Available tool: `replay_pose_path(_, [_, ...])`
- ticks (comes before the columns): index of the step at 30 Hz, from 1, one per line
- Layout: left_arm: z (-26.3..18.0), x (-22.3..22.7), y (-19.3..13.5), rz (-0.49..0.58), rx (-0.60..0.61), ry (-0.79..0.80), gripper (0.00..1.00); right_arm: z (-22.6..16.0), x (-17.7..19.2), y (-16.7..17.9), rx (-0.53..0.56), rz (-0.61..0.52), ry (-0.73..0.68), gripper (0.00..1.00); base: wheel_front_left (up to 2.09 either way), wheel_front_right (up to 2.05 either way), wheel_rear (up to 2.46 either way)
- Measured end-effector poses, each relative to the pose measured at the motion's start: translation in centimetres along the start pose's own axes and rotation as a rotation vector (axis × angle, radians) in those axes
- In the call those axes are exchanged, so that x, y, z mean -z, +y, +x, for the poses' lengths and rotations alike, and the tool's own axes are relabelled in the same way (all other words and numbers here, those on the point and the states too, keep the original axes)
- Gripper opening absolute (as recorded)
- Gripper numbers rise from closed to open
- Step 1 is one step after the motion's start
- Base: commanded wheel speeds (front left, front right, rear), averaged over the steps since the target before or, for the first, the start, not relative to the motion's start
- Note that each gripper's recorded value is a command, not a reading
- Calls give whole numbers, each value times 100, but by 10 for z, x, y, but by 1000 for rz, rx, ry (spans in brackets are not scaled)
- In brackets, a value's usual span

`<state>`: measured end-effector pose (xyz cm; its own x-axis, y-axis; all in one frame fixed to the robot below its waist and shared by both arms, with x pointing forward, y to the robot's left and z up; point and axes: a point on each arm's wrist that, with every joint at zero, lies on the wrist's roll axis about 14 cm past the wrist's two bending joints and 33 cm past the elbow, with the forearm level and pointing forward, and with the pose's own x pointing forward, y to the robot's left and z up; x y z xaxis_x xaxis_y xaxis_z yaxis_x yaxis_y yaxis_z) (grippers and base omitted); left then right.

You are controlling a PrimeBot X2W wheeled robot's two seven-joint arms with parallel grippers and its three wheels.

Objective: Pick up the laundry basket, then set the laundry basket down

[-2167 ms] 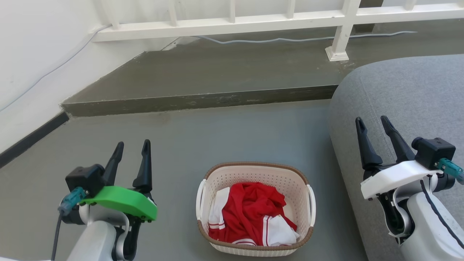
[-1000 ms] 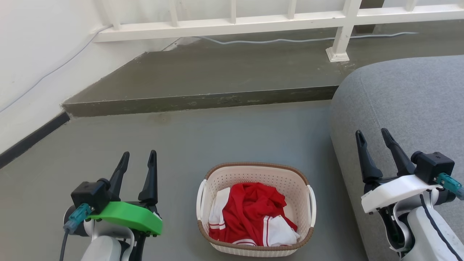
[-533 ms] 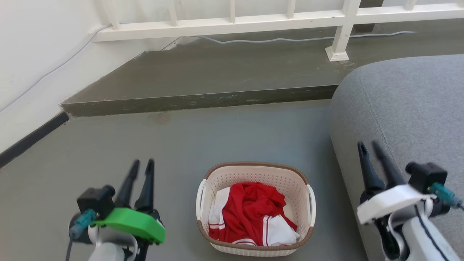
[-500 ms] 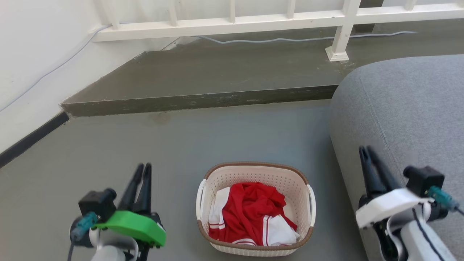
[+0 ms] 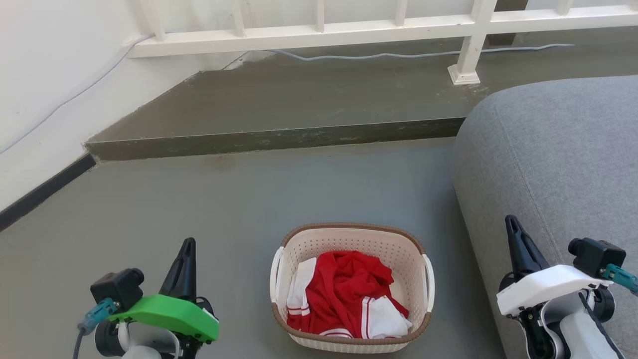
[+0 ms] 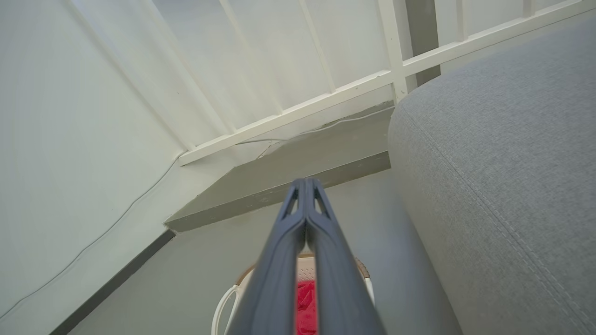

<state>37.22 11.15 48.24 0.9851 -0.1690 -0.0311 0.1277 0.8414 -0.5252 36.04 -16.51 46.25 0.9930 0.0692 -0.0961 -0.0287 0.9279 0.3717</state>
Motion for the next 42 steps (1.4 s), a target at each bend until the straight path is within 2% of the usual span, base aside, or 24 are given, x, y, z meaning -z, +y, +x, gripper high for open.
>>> replay_pose_path(42, [-2, -11, 37, -469, -124, 3, 0, 4, -6, -25, 108, 552, 13, 0, 0, 0, 0])
